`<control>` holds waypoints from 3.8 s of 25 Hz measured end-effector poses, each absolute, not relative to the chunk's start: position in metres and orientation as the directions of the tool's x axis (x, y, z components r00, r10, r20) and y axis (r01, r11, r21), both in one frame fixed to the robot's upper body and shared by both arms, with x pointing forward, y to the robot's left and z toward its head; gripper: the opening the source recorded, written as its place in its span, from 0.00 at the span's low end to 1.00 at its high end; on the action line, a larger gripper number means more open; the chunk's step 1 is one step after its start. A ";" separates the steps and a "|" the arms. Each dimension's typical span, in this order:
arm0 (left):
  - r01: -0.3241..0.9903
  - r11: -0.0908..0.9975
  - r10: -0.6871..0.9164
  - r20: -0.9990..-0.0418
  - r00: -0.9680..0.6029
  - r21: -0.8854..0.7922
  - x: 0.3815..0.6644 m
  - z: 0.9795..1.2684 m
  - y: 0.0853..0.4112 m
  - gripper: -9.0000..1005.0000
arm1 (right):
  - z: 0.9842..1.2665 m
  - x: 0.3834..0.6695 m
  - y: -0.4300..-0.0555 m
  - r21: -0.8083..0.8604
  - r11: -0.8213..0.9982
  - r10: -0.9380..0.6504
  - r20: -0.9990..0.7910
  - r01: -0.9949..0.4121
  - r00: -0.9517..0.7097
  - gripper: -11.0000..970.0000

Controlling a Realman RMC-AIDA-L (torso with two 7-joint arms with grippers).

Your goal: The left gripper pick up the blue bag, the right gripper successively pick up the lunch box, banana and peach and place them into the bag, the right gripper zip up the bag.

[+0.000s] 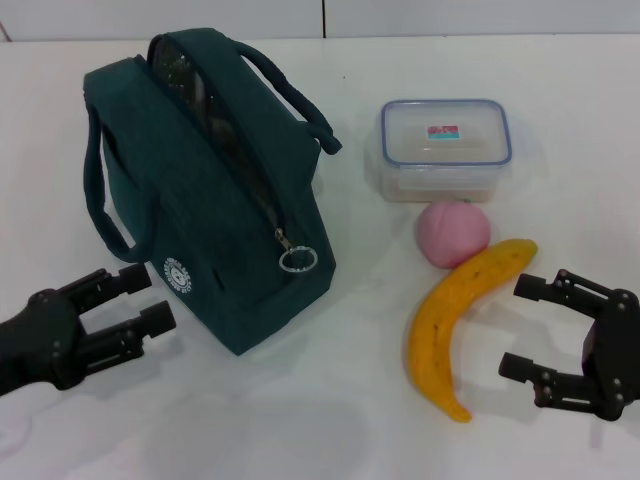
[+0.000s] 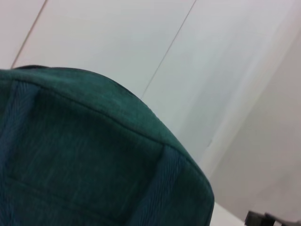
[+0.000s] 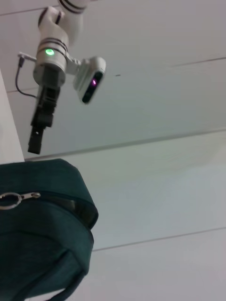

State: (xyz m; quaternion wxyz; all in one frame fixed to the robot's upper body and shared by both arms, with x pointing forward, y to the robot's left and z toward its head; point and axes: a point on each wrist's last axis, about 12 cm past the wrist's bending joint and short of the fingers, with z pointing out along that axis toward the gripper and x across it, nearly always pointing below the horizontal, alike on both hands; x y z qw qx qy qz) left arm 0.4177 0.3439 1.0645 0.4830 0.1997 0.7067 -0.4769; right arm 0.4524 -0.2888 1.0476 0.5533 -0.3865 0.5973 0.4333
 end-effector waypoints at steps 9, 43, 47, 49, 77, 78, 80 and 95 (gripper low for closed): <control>0.762 0.514 -0.151 -0.916 -0.372 -0.394 0.410 1.043 0.326 0.82 | 1.050 0.457 -0.291 0.082 0.370 0.042 -0.997 -0.925 -0.071 0.87; 0.672 0.556 -0.247 -0.869 -0.429 -0.489 0.426 1.047 0.339 0.82 | 1.051 0.460 -0.293 0.084 0.407 0.056 -0.996 -0.910 -0.066 0.87; 0.581 0.556 -0.230 -0.782 -0.579 -0.594 0.437 1.078 0.372 0.82 | 1.050 0.460 -0.293 0.084 0.407 0.056 -0.996 -0.910 -0.067 0.87; 0.529 0.552 -0.223 -0.725 -0.651 -0.645 0.445 1.093 0.385 0.82 | 1.051 0.460 -0.293 0.084 0.407 0.056 -0.996 -0.910 -0.067 0.87; 0.287 0.625 -0.049 -0.403 -0.914 -0.726 0.546 1.202 0.362 0.79 | 1.051 0.462 -0.291 0.074 0.404 0.054 -0.997 -0.912 -0.057 0.87; 0.285 0.622 -0.050 -0.400 -0.915 -0.729 0.549 1.203 0.359 0.79 | 1.051 0.462 -0.291 0.074 0.404 0.054 -0.997 -0.912 -0.057 0.87; 0.272 0.621 -0.062 -0.392 -0.918 -0.735 0.552 1.204 0.356 0.78 | 1.051 0.462 -0.291 0.074 0.404 0.054 -0.997 -0.912 -0.057 0.87; 0.209 0.653 -0.114 -0.367 -0.923 -0.728 0.564 1.198 0.346 0.75 | 1.051 0.463 -0.292 0.070 0.412 0.052 -0.997 -0.908 -0.054 0.87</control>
